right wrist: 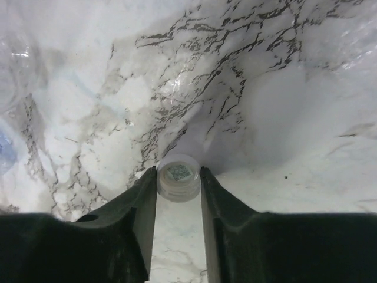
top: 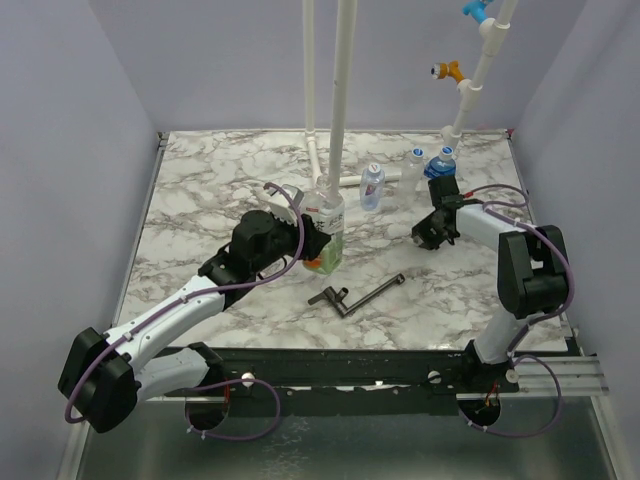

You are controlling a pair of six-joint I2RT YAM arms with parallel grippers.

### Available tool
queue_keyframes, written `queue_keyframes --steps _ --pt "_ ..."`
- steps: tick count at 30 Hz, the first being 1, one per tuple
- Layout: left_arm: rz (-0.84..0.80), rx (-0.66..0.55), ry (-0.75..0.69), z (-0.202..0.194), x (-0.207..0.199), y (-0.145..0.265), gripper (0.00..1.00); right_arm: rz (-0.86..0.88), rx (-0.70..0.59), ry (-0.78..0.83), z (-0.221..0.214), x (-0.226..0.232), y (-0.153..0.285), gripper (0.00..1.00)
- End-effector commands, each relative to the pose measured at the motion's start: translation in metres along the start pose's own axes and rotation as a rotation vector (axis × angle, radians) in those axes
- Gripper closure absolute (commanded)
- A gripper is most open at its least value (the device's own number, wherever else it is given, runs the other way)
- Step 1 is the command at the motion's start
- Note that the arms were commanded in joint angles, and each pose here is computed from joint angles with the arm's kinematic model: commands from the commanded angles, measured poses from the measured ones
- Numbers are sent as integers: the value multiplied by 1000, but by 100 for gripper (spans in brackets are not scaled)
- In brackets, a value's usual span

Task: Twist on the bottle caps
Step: Adjust the bottle cap at the center of the board.

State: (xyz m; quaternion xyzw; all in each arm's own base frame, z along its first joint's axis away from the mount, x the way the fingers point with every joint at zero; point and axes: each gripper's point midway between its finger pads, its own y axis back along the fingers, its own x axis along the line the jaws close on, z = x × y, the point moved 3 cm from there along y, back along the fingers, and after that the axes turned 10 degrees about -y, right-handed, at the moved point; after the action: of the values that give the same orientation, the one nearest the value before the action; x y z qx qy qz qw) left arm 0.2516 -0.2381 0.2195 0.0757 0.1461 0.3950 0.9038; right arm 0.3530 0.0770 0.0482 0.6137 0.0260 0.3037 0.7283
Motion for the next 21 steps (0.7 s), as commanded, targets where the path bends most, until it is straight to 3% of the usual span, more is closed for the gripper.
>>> queue_keyframes --steps 1,4,8,10,13,14,21 --pt "4 -25 -1 7 3 -1 100 6 95 7 -17 -7 2 58" --pt "-12 -25 22 2 1 -2 100 32 58 64 -10 -5 20 40" --pt "-42 -15 35 -4 -3 -2 100 71 -18 147 5 -9 40 32" --pt "-36 -15 31 -6 -2 -1 100 104 -52 239 -3 -8 46 38" --pt "-29 -13 21 -6 -1 0 100 88 -100 294 -4 -13 46 64" --pt "-27 -10 18 -5 -1 1 100 69 -110 296 -3 -16 44 68" --pt "-5 15 18 -10 2 0 100 92 -183 435 -11 -1 36 68"
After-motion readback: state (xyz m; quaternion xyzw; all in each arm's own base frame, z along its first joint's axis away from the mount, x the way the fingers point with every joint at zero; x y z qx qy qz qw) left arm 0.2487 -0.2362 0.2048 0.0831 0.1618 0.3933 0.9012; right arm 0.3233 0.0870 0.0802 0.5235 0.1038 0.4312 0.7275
